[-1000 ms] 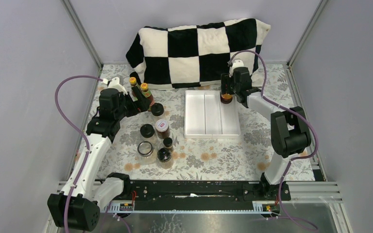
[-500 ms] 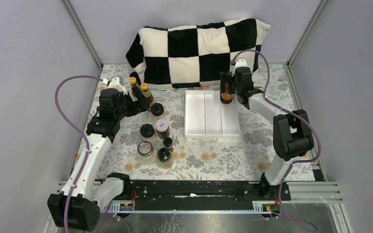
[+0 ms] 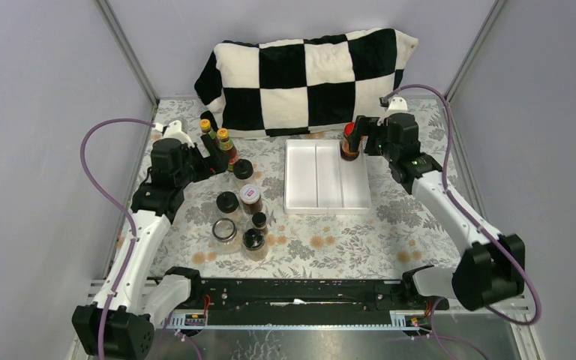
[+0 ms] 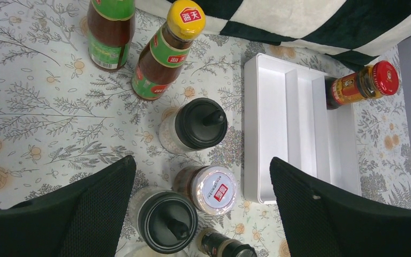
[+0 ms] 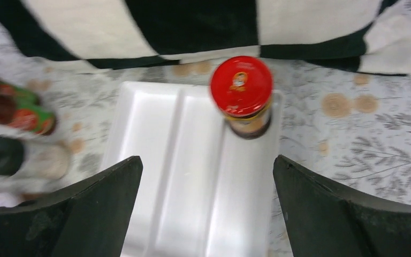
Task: Organize the condiment bottles
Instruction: Place the bottle in the storage box.
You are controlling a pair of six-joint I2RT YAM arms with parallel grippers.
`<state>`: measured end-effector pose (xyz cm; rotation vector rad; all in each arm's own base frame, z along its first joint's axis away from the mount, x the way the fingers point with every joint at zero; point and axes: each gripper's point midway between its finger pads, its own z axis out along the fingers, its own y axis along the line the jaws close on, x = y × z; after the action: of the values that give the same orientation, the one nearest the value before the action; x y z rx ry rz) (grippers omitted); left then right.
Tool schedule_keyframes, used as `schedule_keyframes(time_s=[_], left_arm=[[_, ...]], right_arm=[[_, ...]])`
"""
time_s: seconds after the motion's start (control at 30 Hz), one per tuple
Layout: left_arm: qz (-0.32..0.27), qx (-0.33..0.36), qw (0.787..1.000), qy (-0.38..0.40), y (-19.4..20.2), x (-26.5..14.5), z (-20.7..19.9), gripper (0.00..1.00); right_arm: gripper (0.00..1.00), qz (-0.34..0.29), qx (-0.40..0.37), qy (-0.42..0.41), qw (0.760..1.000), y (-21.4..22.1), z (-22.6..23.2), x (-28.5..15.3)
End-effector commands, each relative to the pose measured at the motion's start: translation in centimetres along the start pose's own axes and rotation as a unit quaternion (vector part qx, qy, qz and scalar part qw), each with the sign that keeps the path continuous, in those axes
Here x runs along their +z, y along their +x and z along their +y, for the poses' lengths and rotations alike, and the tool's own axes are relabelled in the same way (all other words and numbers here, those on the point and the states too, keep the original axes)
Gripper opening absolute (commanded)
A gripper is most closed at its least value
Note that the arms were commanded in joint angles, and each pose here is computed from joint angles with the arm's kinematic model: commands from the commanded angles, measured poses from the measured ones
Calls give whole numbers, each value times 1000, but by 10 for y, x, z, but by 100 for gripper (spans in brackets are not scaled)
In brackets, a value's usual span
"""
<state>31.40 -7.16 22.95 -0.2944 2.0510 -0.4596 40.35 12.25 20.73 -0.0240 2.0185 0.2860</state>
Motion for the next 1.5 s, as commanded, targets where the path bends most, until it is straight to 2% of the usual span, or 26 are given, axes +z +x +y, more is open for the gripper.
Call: schedule_keyframes(time_s=[0.0, 0.23, 0.37, 0.47, 0.57, 0.73, 0.87, 0.93, 1.03, 1.1, 1.23, 1.3, 1.47], left_arm=[[-28, 18, 999, -10, -11, -14, 3, 99], [-29, 21, 999, -4, -13, -27, -1, 99], [-39, 17, 999, 3, -18, -34, -5, 99], [-42, 16, 999, 4, -23, -39, -9, 99], [-47, 15, 999, 11, -29, -43, -14, 99], [-52, 7, 998, 30, -40, -37, -25, 99], [-38, -6, 999, 15, -46, -22, -24, 99], [-41, -8, 999, 8, -45, -19, -20, 99], [-52, -9, 998, -17, -44, -12, -8, 99], [-46, -15, 999, -20, -39, -6, -5, 99], [-41, -34, 998, -27, -22, -8, 3, 99], [-41, -41, 998, -35, -12, -9, 10, 99], [-17, -70, 995, -74, 5, -14, 25, 99]], right_arm=[[100, 59, 68, -115, 989, 14, 47, -47], [100, 89, 119, -275, 950, 11, 103, -91], [100, 94, 181, -323, 924, 9, 120, -105], [100, 101, 190, -358, 909, 5, 131, -107], [100, 97, 169, -371, 908, 4, 134, -109], [100, 73, 73, -331, 938, 4, 127, -110], [92, 46, 20, -307, 950, 0, 135, -105], [97, 31, -37, -281, 958, 2, 148, -99], [100, 13, -134, -270, 953, 8, 180, -92], [100, -11, -168, -269, 948, 7, 199, -81], [97, -57, -173, -286, 941, -1, 226, -47], [90, -69, -176, -295, 937, -4, 240, -29], [92, -80, -175, -326, 926, -9, 280, 15]])
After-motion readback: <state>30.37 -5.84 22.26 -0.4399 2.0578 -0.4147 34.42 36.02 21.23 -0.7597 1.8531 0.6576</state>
